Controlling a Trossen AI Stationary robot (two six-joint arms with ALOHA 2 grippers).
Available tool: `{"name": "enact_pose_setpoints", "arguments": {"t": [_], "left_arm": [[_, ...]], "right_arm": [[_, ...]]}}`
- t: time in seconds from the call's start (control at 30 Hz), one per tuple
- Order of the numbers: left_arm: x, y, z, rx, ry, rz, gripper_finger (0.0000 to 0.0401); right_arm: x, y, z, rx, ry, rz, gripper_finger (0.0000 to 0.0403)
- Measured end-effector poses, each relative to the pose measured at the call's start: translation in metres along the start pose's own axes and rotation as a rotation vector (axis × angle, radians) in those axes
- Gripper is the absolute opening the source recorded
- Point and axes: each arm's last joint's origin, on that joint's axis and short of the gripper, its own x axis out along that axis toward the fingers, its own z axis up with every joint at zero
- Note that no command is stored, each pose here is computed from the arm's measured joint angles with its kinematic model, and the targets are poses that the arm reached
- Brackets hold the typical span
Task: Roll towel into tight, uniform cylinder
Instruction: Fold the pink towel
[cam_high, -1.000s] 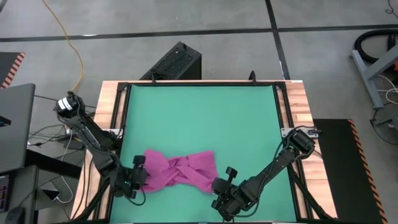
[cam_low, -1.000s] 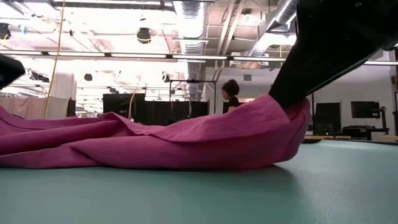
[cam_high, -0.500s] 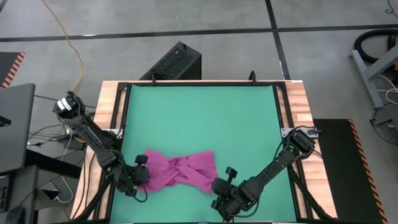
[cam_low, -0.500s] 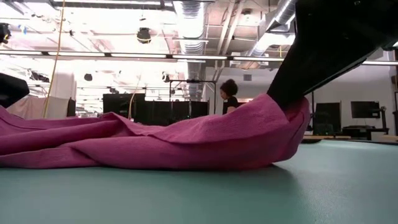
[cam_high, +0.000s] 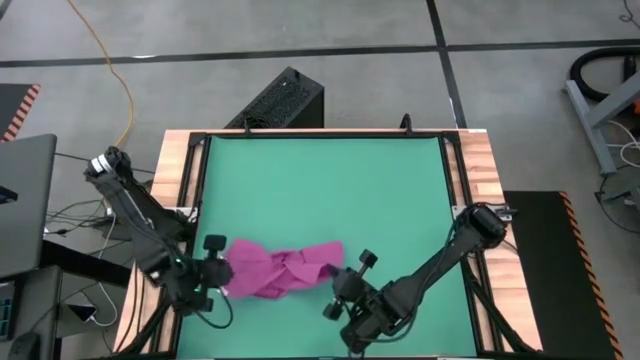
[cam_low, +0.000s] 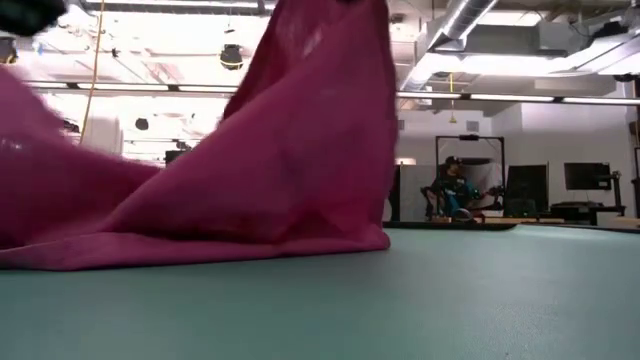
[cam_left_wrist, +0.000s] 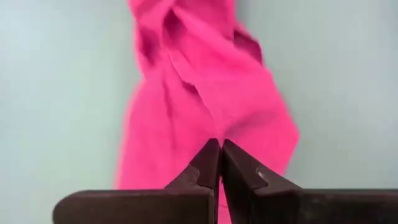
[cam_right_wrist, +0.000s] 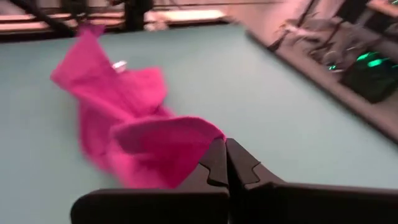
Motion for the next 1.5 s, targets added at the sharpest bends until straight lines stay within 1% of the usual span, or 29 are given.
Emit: {"name": "enact_pose_setpoints", "arguments": {"t": [0.13,0.27,0.4,0.43,0.5,0.6,0.67,0.73,0.87,0.97,1.1,1.23,1.37,1.43,1.5], "left_arm": [[-0.031,0.009,0.014,0.057,0.008,0.079,0.0],[-0.057,0.024,0.02,0.069,0.021,0.2,0.0],[-0.079,0.039,0.023,0.076,0.017,0.33,0.0],[-0.082,0.041,0.026,0.067,-0.005,0.345,0.0],[-0.089,0.046,0.031,0.085,-0.038,0.343,0.0],[-0.101,0.054,0.04,0.072,-0.082,0.36,0.0],[-0.106,0.059,0.045,0.095,-0.102,0.379,0.0],[-0.113,0.064,0.051,0.113,-0.131,0.406,0.0],[-0.129,0.079,0.064,0.161,-0.191,0.504,0.0],[-0.141,0.092,0.073,0.151,-0.217,0.568,0.0],[-0.154,0.107,0.079,0.124,-0.22,0.604,0.0],[-0.162,0.123,0.078,0.095,-0.209,0.642,0.0],[-0.166,0.14,0.074,0.035,-0.179,0.685,0.0],[-0.167,0.147,0.072,0.001,-0.155,0.695,0.0],[-0.167,0.155,0.071,-0.016,-0.126,0.722,0.0]], "right_arm": [[-0.001,-0.013,0.021,-0.055,-0.033,-0.085,0.0002],[-0.004,-0.029,0.047,-0.093,-0.123,-0.195,0.0002],[-0.008,-0.045,0.072,-0.16,-0.193,-0.29,0.0002],[-0.009,-0.048,0.078,-0.168,-0.207,-0.308,0.0002],[-0.01,-0.055,0.091,-0.185,-0.228,-0.343,0.0002],[-0.008,-0.064,0.107,-0.202,-0.224,-0.372,0.0002],[-0.005,-0.069,0.114,-0.203,-0.219,-0.387,0.0002],[-0.002,-0.074,0.12,-0.237,-0.207,-0.406,0.0002],[0.007,-0.083,0.13,-0.319,-0.195,-0.475,0.0002],[0.009,-0.092,0.142,-0.351,-0.183,-0.509,0.0002],[0.007,-0.105,0.159,-0.324,-0.18,-0.527,0.0002],[0.004,-0.123,0.167,-0.284,-0.18,-0.543,0.0002],[0.006,-0.15,0.167,-0.229,-0.169,-0.568,0.0002],[0.013,-0.158,0.165,-0.162,-0.134,-0.546,0.0002],[0.023,-0.164,0.164,-0.147,-0.062,-0.513,0.0002]]}}
